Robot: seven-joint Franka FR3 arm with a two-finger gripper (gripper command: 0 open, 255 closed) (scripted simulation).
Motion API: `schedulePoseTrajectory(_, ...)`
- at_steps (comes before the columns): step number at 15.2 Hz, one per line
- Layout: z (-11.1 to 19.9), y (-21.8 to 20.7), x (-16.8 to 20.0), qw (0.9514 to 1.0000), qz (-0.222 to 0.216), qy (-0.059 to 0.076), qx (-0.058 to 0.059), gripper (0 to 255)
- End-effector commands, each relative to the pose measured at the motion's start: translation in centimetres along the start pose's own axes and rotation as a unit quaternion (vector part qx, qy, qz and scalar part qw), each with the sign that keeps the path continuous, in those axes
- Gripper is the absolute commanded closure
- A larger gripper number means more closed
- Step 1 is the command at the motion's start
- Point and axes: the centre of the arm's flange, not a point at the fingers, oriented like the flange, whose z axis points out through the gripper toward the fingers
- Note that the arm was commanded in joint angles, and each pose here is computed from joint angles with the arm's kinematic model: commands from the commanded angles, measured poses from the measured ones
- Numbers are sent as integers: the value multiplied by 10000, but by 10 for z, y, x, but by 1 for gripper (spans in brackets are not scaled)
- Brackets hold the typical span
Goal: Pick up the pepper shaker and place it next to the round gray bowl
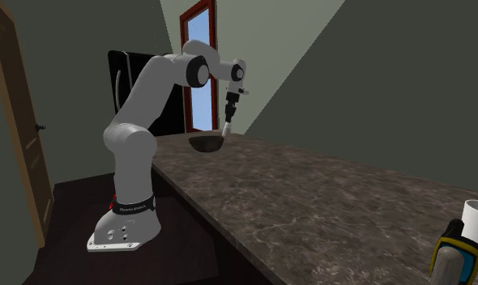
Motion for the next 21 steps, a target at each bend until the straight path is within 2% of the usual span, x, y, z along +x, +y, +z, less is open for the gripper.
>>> schedulePoseTrajectory(1, 10, 1, 0, 10000, 0, 2, 1, 255)
schedulePoseTrajectory(19, 104, 7, 20, 10000, 0, 2, 1, 255)
schedulePoseTrajectory(21, 104, 7, 20, 10000, 0, 2, 1, 255)
